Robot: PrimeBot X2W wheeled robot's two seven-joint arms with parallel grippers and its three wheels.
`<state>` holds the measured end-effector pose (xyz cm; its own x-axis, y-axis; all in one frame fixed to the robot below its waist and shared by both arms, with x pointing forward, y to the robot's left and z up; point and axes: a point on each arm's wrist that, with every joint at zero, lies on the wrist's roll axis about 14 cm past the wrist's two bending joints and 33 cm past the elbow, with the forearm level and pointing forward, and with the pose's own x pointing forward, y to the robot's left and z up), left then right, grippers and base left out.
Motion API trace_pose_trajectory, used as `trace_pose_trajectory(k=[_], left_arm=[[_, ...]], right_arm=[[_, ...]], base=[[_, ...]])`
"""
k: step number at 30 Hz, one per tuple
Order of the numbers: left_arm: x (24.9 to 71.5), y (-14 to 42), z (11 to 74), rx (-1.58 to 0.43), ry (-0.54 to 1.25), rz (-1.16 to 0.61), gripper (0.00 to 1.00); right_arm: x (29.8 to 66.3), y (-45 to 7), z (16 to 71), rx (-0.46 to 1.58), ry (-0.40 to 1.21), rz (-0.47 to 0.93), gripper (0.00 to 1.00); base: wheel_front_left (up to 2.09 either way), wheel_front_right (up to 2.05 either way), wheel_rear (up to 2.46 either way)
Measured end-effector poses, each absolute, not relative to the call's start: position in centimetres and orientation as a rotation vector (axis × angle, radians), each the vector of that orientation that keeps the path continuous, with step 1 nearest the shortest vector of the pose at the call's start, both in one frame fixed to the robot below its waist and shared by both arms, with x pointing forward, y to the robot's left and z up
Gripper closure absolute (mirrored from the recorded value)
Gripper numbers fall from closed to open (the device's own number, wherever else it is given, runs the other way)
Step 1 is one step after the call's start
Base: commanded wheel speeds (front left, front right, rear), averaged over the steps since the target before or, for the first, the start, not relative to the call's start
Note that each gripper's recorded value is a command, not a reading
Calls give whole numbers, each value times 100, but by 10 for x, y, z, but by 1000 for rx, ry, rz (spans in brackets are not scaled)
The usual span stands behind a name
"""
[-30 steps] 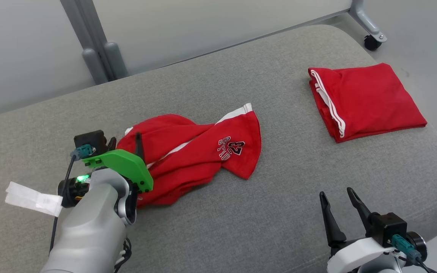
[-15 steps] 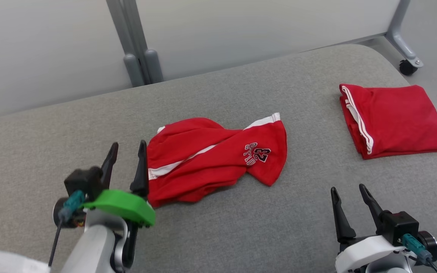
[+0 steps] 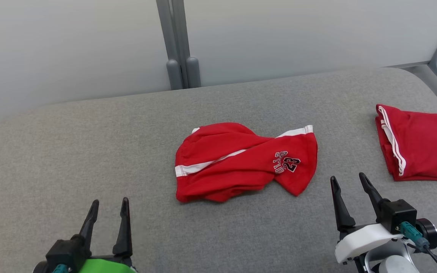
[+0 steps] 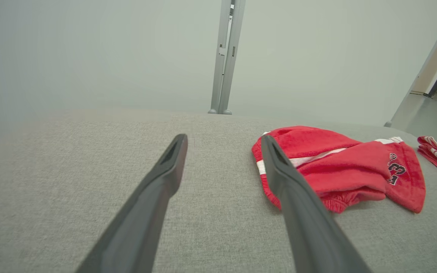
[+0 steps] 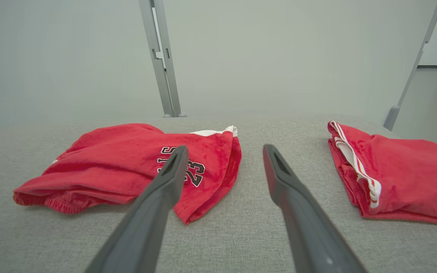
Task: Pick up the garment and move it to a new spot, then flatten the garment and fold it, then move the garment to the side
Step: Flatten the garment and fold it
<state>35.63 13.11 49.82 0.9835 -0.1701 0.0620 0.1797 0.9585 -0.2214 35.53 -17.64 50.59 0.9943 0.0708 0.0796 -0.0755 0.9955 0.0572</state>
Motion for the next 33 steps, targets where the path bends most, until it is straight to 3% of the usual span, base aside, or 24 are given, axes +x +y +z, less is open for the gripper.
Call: trace_pose_trajectory(k=[12, 33], left_arm=[[336, 176, 493, -216, -50, -48, 0], [338, 162, 486, -232, -22, -89, 0]], right_arm=[[360, -166, 505, 60, -72, 106, 0], [359, -168, 504, 62, -68, 101, 0]], base=[[0, 0, 0], [0, 0, 0]])
